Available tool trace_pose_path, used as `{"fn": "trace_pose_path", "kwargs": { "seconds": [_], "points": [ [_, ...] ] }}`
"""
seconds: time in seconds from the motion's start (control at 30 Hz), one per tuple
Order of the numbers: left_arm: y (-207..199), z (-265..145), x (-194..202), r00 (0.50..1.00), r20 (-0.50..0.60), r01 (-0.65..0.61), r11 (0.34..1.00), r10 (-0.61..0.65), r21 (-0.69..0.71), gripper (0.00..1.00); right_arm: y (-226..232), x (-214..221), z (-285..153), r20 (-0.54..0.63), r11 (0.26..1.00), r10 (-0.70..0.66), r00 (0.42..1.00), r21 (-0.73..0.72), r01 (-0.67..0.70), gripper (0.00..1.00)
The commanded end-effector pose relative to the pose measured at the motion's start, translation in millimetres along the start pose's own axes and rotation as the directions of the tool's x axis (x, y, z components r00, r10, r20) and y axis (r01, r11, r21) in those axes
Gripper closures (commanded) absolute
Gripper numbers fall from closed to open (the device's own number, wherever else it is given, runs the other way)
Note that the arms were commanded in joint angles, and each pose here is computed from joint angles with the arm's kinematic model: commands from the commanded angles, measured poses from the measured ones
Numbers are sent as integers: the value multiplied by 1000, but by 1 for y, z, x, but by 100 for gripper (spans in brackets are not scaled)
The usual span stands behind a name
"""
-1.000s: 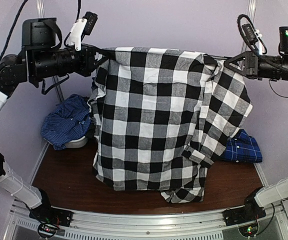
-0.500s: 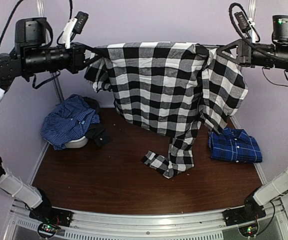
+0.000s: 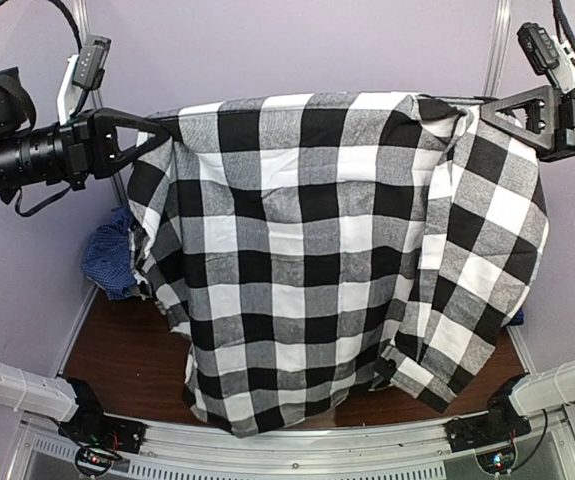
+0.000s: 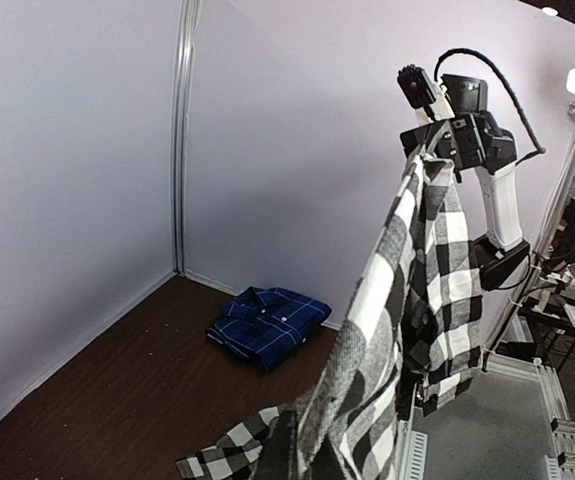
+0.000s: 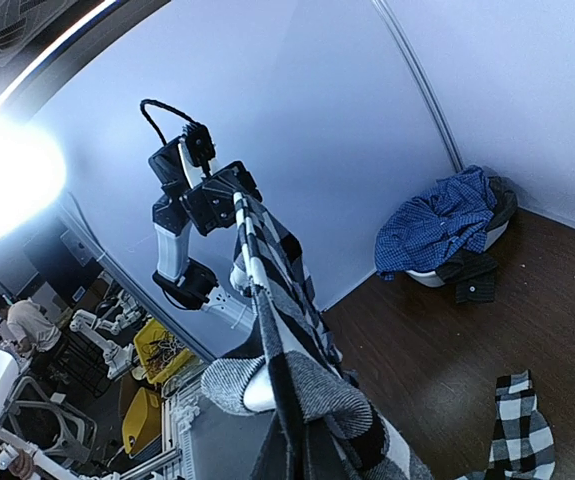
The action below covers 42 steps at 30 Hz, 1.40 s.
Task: Fold and stack the long sleeve shirts
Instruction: Flatten out the crumpled shirt at the center of the board.
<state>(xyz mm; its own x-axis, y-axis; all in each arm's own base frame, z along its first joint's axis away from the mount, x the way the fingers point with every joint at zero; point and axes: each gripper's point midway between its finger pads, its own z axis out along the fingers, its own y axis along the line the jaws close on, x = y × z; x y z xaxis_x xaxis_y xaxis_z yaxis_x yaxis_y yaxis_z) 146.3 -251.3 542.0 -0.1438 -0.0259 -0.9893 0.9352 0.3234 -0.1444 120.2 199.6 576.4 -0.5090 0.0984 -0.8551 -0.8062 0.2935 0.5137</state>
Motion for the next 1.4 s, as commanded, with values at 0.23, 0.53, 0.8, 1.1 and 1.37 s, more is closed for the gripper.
{"fn": "trace_pose_path", "kwargs": {
  "seconds": [0.23,0.53,0.8,1.1,1.37],
  "points": [
    [189,-30,18,993,-113,-80,568,-23,-819,100,-173,-21,-53,138,604,-138,981,797,-27,100],
    [384,14,175,922,-262,-116,442,-285,-889,100,-397,26,-5,-87,287,8,996,954,81,100],
    [481,76,309,817,-380,-169,451,-433,-876,100,-583,112,47,-290,185,225,930,950,251,100],
    [516,89,341,809,-401,-214,420,-430,-882,100,-654,124,60,-337,105,218,916,941,321,90],
    [545,83,349,834,-349,-209,341,-427,-916,76,-681,91,55,-313,5,147,938,949,316,46]
  ]
}}
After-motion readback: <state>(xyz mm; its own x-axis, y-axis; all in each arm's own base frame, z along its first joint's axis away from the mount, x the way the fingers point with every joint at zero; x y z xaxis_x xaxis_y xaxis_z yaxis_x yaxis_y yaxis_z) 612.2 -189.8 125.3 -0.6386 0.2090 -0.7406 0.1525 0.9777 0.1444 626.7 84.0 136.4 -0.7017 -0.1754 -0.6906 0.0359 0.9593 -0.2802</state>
